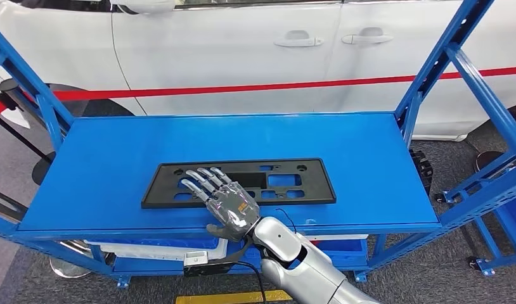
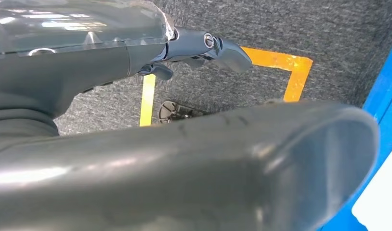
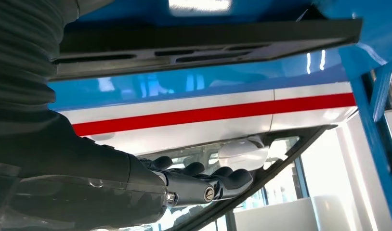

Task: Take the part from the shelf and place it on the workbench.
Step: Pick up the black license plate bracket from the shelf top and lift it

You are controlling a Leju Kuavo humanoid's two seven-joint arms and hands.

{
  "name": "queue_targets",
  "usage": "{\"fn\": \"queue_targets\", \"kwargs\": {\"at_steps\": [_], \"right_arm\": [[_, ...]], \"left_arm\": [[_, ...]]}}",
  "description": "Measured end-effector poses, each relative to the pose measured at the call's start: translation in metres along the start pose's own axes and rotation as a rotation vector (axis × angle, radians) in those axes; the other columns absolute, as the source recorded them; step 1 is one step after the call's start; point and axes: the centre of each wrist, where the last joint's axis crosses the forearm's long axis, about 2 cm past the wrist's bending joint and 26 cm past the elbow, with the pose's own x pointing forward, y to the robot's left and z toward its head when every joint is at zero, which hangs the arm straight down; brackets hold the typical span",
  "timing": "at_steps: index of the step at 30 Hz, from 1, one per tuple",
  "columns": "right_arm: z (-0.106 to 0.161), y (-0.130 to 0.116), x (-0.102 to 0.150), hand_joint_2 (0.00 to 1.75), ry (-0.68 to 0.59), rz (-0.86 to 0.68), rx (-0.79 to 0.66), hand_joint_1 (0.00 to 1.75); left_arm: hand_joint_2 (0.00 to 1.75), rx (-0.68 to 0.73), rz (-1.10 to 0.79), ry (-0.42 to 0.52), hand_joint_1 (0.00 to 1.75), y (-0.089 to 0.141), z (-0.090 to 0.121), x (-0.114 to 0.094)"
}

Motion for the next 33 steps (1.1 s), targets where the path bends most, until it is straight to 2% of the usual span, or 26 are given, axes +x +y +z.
{"fn": "queue_targets", "kwargs": {"at_steps": [10,19,20,23,24,27,33], "right_arm": [[-0.007,0.016,-0.003,1.75,0.049,0.072,0.044,0.0],[-0.012,0.024,-0.007,1.75,0.101,0.203,0.074,0.03],[-0.012,0.024,-0.008,1.75,0.106,0.215,0.077,0.19],[-0.011,0.026,-0.012,1.75,0.121,0.254,0.083,1.13],[-0.01,0.027,-0.013,1.75,0.127,0.267,0.084,1.38],[-0.006,0.03,-0.015,1.75,0.142,0.3,0.081,1.67],[-0.006,0.03,-0.021,1.75,0.161,0.32,0.078,1.74]], "left_arm": [[0.0,-0.002,-0.011,0.003,0.0,0.001,0.001,-0.002],[0.0,-0.003,-0.019,0.003,0.0,0.001,0.0,0.0],[0.0,-0.003,-0.019,0.004,0.0,0.001,0.0,0.001],[0.0,-0.005,-0.024,0.002,0.0,0.001,-0.001,0.001],[0.0,-0.005,-0.027,0.002,0.0,0.002,-0.001,0.002],[0.0,-0.004,-0.03,0.001,0.0,0.003,-0.001,0.002],[0.0,-0.005,-0.031,0.0,0.0,0.003,-0.001,0.003]]}}
